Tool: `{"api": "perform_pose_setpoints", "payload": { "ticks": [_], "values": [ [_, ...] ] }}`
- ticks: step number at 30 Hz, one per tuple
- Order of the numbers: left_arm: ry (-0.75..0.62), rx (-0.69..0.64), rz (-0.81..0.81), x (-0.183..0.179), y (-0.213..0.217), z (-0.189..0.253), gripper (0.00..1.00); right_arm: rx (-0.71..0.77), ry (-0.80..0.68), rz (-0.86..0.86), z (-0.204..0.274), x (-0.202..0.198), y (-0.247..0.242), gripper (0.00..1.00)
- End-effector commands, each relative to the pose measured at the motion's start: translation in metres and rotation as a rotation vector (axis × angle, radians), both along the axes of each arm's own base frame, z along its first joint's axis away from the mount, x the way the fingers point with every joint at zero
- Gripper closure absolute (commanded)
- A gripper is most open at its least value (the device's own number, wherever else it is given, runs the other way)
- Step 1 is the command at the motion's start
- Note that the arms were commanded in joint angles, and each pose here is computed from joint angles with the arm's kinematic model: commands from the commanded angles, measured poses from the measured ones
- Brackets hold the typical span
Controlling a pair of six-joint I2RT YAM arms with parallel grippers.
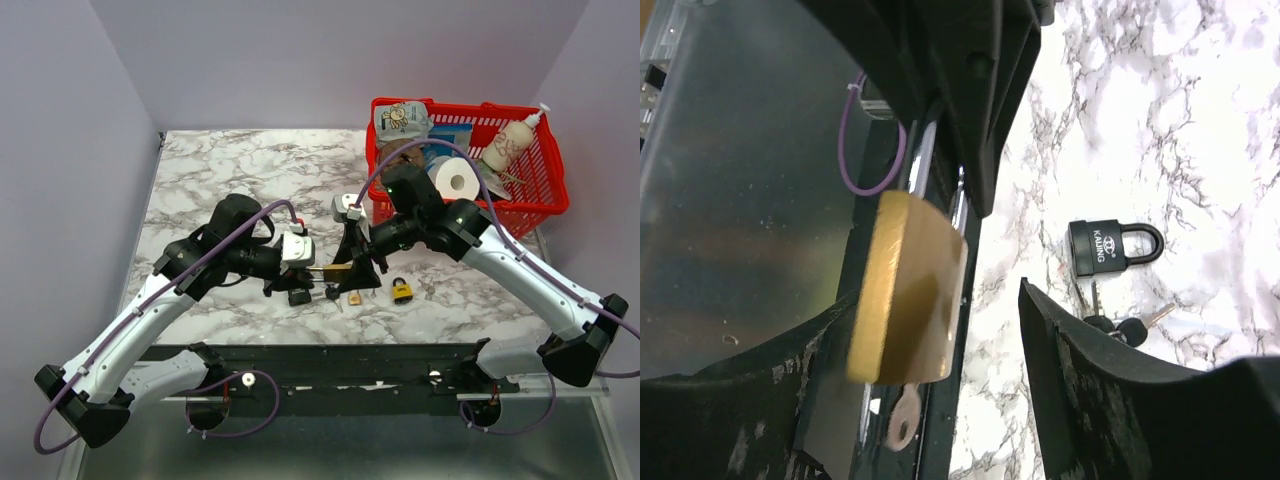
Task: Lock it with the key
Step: Lock the lock.
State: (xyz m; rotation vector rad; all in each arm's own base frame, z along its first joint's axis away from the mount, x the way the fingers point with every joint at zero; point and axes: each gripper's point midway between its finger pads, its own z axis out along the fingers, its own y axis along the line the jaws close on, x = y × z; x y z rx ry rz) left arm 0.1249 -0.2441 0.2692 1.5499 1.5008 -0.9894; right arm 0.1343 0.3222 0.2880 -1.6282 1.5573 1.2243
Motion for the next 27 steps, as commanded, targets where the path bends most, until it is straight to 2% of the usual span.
{"api": "perform_pose_setpoints", "payload": {
  "ticks": [1,7,10,11,13,14,16,17,19,20,22,23,25,27],
  "values": [
    [-0.077,-0.094,-0.026,0.003,-0.007,0.026,1.00,0.034,-0.031,-0.005,0.007,-0.002,-0.003,0.35],
    [-0.082,-0.062,-0.036,0.006,-0.007,0.025,1.00,-0.017,-0.043,0.021,-0.004,0.000,-0.005,0.46],
    [-0.076,-0.059,-0.030,0.008,-0.009,0.025,1.00,-0.029,-0.049,0.021,-0.007,0.003,-0.004,0.60],
    [-0.079,-0.057,-0.018,0.010,-0.008,0.026,1.00,-0.040,-0.043,0.024,-0.009,0.003,-0.005,0.77],
    [-0.072,-0.053,0.011,0.015,-0.009,0.026,1.00,-0.042,-0.039,0.023,-0.009,0.003,-0.005,0.97],
    [-0.075,-0.055,0.026,0.018,-0.010,0.028,0.98,-0.028,-0.044,0.016,-0.006,0.004,-0.003,0.99],
    [-0.041,-0.051,0.088,0.026,-0.008,0.027,0.82,-0.029,-0.013,-0.024,-0.005,0.005,-0.002,0.99],
    [-0.034,-0.061,0.108,0.031,-0.008,0.030,0.67,-0.010,-0.022,-0.047,-0.001,0.010,0.001,0.99],
    [0.024,-0.078,0.175,0.040,-0.002,0.033,0.55,-0.004,0.011,-0.123,0.003,0.021,0.001,0.99],
    [0.034,-0.097,0.195,0.044,-0.001,0.037,0.45,0.029,0.004,-0.152,0.009,0.030,0.004,0.99],
    [0.111,-0.144,0.287,0.054,0.010,0.043,0.37,0.060,0.056,-0.240,0.017,0.046,0.002,0.99],
    [0.117,-0.186,0.325,0.063,0.013,0.050,0.21,0.103,0.041,-0.269,0.025,0.056,0.004,0.99],
    [0.229,-0.238,0.439,0.070,0.022,0.053,0.01,0.141,0.044,-0.335,0.036,0.068,0.003,0.99],
    [0.270,-0.304,0.575,0.094,0.037,0.058,0.01,0.191,0.007,-0.386,0.046,0.081,0.005,0.99]
  ]
}}
